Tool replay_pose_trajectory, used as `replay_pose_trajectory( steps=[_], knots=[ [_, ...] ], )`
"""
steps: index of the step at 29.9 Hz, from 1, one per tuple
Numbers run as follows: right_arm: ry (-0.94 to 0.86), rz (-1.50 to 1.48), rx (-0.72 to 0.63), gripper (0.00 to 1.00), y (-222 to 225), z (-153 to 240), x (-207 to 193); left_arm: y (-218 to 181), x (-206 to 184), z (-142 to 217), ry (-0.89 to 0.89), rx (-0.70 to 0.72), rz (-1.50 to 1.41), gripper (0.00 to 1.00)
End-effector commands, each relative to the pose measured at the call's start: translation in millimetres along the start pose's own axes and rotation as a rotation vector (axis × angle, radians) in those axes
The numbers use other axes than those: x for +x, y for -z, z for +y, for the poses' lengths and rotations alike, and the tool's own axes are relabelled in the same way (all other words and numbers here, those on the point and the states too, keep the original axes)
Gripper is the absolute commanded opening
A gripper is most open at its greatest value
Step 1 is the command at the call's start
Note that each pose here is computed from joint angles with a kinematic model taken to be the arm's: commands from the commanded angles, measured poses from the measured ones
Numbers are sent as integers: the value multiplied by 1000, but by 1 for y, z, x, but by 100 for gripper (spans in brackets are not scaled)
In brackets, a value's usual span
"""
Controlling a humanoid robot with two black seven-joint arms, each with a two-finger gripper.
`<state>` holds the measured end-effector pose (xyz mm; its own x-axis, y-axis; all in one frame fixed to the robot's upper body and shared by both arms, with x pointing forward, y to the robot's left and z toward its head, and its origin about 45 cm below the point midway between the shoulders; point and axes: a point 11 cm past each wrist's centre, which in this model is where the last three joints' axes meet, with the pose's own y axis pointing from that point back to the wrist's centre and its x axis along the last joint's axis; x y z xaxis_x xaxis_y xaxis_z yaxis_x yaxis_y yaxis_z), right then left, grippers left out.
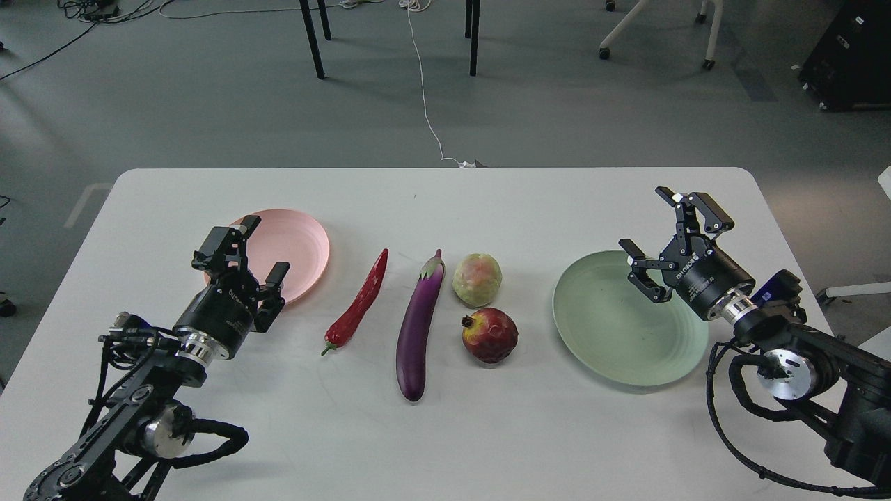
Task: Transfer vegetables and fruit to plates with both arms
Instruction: 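Reach the right gripper to the pale peach and grasp it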
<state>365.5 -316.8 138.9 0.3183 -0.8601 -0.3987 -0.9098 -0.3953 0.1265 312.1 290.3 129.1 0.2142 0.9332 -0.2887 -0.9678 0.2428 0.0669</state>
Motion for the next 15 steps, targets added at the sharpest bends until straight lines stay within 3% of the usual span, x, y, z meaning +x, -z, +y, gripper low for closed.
replay_pose_trajectory(
  steps=[1, 9, 15],
  knots=[
    [35, 100, -11, 99, 7, -8, -7, -3, -3, -1, 10, -8, -7, 98],
    [250, 502, 39, 99, 90, -51, -46, -18, 10, -2, 10, -20, -47, 98],
    [538, 1113, -148, 99, 113, -81, -97, -28, 18, -2, 5, -38, -77, 98]
  ],
)
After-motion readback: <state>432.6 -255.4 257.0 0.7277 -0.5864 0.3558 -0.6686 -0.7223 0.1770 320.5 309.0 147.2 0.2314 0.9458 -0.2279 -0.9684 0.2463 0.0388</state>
